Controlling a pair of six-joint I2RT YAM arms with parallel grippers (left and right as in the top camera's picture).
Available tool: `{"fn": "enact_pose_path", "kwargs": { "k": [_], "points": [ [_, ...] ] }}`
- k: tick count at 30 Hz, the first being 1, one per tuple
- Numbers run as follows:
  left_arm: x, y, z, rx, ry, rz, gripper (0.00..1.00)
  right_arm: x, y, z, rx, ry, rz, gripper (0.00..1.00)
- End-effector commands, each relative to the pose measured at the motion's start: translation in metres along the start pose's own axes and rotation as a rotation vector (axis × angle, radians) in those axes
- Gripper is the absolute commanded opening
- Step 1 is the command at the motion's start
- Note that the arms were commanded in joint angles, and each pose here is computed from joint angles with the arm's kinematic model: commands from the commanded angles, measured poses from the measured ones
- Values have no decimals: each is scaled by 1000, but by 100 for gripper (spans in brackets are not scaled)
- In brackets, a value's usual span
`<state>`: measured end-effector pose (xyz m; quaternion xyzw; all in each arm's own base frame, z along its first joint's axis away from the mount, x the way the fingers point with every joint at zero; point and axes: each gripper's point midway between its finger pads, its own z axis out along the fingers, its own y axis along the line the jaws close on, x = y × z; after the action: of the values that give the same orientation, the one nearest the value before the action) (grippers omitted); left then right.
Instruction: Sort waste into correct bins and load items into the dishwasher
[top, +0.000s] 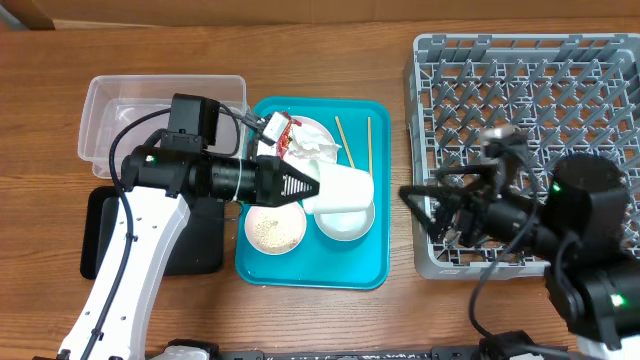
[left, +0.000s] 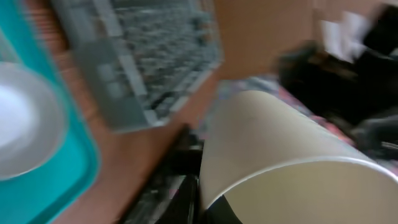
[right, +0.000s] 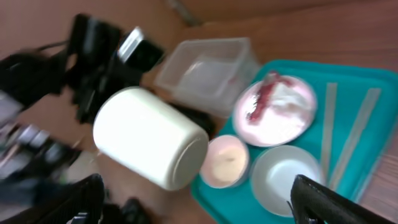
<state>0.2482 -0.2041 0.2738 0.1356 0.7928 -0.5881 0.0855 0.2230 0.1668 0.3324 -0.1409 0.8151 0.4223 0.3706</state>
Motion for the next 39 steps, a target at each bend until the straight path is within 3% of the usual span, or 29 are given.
{"fn": "enact_pose_path", "kwargs": {
  "k": [1,7,11,18,19,26,29,30,32,34,35,39],
  "points": [
    [3,-51,-7,295,17,105,4,8,48,10,-273,87,-116,97],
    [4,-57,-9,332,20,104,4,6,76,36,-431,120,-201,97],
    [3,-56,-9,329,20,104,4,-1,82,43,-459,108,-190,80],
    [2,-56,-9,323,16,125,4,4,94,37,-538,134,-201,81],
    [1,-56,-9,323,15,132,4,5,96,36,-550,140,-201,75],
    [0,-56,-9,322,13,141,6,4,94,37,-539,134,-201,61],
    [1,-54,-8,315,13,138,54,1,90,37,-512,118,-201,59],
    [0,-53,-8,307,13,136,64,-2,88,36,-495,105,-202,58],
    [0,-45,-6,255,9,129,76,-7,81,33,-457,81,-196,55],
    [-1,-27,-2,153,4,113,80,-13,66,28,-375,47,-170,52],
    [-1,1,0,-12,1,83,89,-19,41,21,-245,9,-121,51],
    [8,64,-13,-381,17,-17,94,-14,-44,-4,191,-43,54,53]
  ]
}}
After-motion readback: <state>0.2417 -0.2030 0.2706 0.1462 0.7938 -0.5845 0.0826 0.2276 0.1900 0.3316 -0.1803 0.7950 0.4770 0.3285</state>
